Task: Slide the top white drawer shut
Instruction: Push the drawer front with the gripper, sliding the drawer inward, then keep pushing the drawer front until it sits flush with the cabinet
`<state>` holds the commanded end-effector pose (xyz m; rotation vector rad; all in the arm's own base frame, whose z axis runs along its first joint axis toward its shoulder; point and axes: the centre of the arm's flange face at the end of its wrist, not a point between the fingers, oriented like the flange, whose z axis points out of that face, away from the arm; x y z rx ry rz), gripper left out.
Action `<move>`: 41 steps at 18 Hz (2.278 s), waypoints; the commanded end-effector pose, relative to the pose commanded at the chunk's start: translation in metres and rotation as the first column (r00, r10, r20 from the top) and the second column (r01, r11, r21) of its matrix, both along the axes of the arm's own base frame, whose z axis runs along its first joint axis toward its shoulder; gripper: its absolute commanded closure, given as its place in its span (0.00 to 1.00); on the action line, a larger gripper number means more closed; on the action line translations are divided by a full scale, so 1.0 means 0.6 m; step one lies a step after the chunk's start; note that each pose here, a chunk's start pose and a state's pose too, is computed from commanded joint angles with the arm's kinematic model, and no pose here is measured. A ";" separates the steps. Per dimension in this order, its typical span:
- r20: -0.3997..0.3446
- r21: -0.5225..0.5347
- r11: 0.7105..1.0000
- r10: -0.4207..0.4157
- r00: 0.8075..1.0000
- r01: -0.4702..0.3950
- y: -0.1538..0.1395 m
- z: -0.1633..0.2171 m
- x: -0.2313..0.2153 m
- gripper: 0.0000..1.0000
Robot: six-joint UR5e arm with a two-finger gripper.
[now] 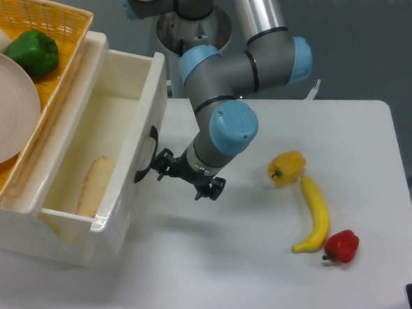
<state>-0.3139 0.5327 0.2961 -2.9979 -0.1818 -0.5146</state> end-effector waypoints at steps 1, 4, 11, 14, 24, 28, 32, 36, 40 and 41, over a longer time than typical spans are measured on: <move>-0.004 -0.002 1.000 -0.013 1.000 0.013 0.007 0.000 0.010 0.00; -0.004 -0.002 1.000 -0.021 1.000 0.021 0.011 0.000 0.016 0.00; -0.012 0.001 0.998 -0.058 0.998 0.058 0.031 0.004 0.047 0.00; -0.012 0.001 0.998 -0.061 0.998 0.061 0.033 0.004 0.050 0.00; -0.010 0.005 0.997 -0.077 0.997 0.077 0.040 0.007 0.066 0.00; -0.010 0.003 0.996 -0.085 0.996 0.085 0.045 0.005 0.075 0.00; -0.010 0.005 0.996 -0.085 0.996 0.085 0.045 0.007 0.075 0.00; -0.007 0.005 0.996 -0.091 0.996 0.091 0.048 0.005 0.081 0.00; -0.005 0.007 0.996 -0.092 0.996 0.092 0.048 0.006 0.083 0.00; -0.005 0.006 0.996 -0.092 0.996 0.092 0.049 0.006 0.086 0.00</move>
